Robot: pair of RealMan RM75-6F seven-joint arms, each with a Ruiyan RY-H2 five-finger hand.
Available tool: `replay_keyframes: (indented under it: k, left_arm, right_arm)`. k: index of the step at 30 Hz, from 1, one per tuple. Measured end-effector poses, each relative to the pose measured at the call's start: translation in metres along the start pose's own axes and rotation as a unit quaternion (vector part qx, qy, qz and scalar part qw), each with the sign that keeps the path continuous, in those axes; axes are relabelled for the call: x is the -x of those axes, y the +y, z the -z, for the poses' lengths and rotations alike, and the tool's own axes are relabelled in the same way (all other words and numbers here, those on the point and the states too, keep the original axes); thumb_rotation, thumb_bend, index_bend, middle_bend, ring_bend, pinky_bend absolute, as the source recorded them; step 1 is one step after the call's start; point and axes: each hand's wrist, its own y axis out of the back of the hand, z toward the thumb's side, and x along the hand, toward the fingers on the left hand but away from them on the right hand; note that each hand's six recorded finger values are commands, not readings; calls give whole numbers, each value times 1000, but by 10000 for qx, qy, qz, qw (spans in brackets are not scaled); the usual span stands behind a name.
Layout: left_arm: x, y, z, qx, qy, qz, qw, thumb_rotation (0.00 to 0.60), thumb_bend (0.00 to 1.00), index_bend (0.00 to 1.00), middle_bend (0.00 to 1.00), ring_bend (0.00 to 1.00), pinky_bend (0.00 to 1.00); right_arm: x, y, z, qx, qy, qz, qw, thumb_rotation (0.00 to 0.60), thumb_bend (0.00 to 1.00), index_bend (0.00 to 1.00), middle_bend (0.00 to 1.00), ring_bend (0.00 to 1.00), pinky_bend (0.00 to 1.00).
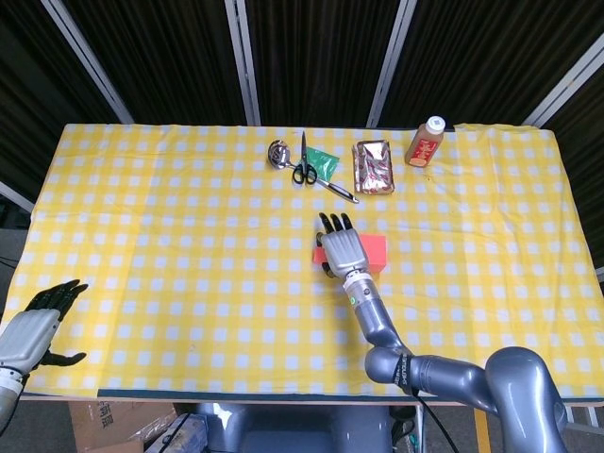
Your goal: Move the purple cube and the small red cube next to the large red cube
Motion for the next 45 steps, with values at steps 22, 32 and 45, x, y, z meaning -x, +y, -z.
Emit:
replay_keyframes:
  k: [22,32,45]
  left_arm:
    - [1,0,0,-16,-8,19,10000,600,41,0,0,0,68]
    - [2,0,-1,-43,-28,38,10000,600,42,0,0,0,68]
    - [2,-1,0,-90,2,51,9999,600,42,0,0,0,68]
  right_arm:
    - [-12,1,-10,-35,89,-54,9999,600,468,149,25,0,0]
    - [-28,3,-20,-93,257,-24,9996,600,468,310,17,0,0]
    - [-42,-5,-31,-29,346,-92,9994,600,468,316,9,0,0]
